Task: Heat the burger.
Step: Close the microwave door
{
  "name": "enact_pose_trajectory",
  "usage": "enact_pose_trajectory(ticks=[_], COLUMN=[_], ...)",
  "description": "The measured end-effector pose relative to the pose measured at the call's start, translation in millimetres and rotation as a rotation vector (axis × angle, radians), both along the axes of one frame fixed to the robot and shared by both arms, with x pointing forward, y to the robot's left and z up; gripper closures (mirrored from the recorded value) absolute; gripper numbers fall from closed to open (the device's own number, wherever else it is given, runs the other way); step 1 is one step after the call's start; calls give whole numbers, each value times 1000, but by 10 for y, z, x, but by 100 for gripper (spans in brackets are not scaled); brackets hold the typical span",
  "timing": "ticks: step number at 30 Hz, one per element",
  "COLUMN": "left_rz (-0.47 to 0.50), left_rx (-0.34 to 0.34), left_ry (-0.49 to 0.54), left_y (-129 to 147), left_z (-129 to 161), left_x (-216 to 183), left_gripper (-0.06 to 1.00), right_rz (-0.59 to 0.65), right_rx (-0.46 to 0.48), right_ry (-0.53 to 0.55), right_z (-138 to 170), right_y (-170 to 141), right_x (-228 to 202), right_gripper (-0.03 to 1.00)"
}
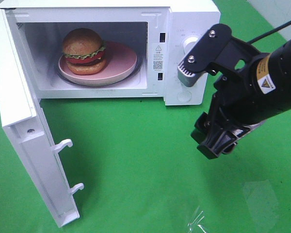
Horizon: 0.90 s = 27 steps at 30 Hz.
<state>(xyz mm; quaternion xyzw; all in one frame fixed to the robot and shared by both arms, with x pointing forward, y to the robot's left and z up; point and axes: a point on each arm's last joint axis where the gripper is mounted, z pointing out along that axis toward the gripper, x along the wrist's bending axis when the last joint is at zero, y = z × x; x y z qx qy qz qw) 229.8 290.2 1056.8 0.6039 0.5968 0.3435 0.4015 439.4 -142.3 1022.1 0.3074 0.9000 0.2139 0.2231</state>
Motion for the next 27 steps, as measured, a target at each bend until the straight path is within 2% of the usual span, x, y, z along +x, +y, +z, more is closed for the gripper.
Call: enact_pose_trajectory(ticks=[5,16,23,26,27], left_rz=[0,0,0,0,0], left_rx=[0,0,0,0,0], left_ry=[0,0,0,0,0], left_y=[0,0,0,0,0], left_z=[0,0,0,0,0], left_x=[0,0,0,0,0], left_gripper=[-5,-5,-5,-5,-5], right_rz=[-61,-125,-169,-226,-290], right_rx=[-47,-85,-16,18,50], right_ry=[52,80,97,112,112], right_z=[63,301,483,522,552], right_y=[-131,-401,-568,-668,-769], right_x=[-104,-358,-576,-597,-583], right_gripper=[26,26,26,26,26])
